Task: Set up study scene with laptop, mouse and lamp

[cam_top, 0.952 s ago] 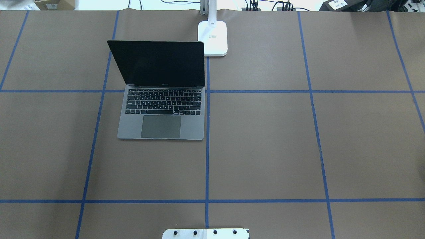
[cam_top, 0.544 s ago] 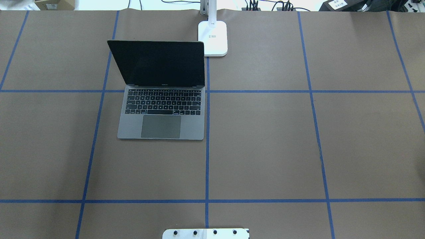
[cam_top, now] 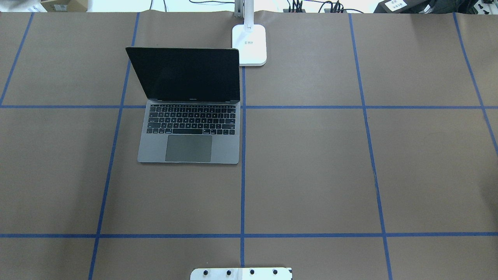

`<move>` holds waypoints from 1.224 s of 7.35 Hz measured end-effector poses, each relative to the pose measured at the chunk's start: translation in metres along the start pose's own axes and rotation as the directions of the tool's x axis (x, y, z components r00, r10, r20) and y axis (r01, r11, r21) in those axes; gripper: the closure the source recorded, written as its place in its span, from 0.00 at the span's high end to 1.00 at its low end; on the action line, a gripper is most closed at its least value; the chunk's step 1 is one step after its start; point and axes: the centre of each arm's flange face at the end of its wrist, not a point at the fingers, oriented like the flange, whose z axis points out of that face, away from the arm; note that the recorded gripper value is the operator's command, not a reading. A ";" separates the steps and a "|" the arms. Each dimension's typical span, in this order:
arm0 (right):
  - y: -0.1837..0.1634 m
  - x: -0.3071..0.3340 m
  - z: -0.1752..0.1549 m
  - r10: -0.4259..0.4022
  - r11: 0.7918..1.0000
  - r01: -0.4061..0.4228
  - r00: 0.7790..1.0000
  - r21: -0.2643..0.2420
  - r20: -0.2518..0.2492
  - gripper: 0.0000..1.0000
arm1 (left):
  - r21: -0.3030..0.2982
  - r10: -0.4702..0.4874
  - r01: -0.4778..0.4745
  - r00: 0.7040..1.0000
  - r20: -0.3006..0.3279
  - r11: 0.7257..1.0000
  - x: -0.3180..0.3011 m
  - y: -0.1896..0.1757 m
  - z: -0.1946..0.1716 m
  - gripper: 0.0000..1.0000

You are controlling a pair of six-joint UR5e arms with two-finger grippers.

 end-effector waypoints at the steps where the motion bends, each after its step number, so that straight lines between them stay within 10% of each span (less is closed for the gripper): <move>1: 0.015 -0.006 -0.016 -0.027 1.000 0.027 0.999 0.008 0.032 0.00 | -0.001 -0.001 0.001 1.000 0.000 1.000 0.000 0.000 0.000 1.00; 9: 0.197 -0.142 -0.223 -0.049 0.999 0.042 0.924 0.028 0.379 0.00 | -0.015 -0.014 0.014 1.000 0.002 1.000 -0.006 0.002 0.007 1.00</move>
